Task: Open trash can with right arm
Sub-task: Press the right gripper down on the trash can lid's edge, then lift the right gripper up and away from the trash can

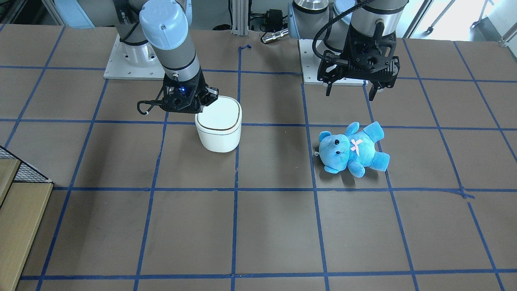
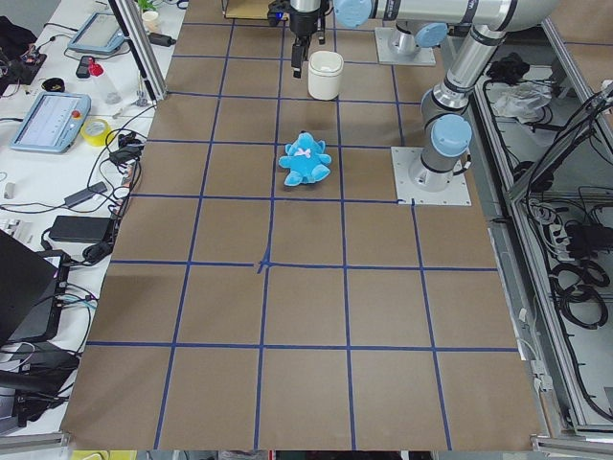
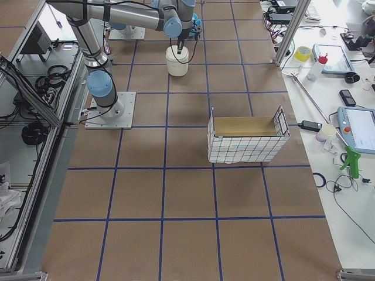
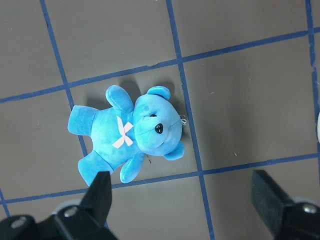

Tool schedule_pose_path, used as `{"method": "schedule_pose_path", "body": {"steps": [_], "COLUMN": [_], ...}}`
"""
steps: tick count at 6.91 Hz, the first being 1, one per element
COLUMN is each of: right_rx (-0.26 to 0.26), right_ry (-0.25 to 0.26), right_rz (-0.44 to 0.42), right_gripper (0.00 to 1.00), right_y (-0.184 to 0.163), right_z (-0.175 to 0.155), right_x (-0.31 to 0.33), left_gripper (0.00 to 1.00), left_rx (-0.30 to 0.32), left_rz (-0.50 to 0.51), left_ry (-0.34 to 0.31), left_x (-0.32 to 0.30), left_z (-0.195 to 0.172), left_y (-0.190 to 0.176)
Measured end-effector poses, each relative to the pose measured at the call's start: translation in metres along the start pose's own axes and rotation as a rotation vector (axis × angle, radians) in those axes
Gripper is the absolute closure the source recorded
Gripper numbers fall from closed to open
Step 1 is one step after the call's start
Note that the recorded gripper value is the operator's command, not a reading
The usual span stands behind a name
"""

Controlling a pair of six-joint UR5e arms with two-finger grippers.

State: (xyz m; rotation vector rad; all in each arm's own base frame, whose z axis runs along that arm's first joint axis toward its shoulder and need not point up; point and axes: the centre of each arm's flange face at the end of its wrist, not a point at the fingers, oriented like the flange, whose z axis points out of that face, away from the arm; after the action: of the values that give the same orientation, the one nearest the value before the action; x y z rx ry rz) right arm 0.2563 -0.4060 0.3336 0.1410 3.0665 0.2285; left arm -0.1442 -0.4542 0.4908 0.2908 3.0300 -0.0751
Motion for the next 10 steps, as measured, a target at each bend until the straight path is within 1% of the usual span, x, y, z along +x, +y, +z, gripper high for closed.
{"method": "schedule_pose_path", "body": {"steps": [3,6,10], "right_rx": [-0.023,-0.031,-0.055], "right_ry": [0.006,0.009,0.017], "right_rz": [0.004,0.006,0.016], "right_gripper": [1.00,1.00,1.00], "right_y": [0.004,0.003,0.001], "right_z": [0.013,0.018,0.030], "right_x": [0.003,0.003,0.003], "left_gripper": [0.00,0.00,0.00], "left_rx": [0.000,0.000,0.000], "left_rz": [0.000,0.000,0.000], "left_ry": [0.000,0.000,0.000], "left_x": [0.000,0.000,0.000], "left_z": [0.000,0.000,0.000], "left_y": [0.000,0.000,0.000]}}
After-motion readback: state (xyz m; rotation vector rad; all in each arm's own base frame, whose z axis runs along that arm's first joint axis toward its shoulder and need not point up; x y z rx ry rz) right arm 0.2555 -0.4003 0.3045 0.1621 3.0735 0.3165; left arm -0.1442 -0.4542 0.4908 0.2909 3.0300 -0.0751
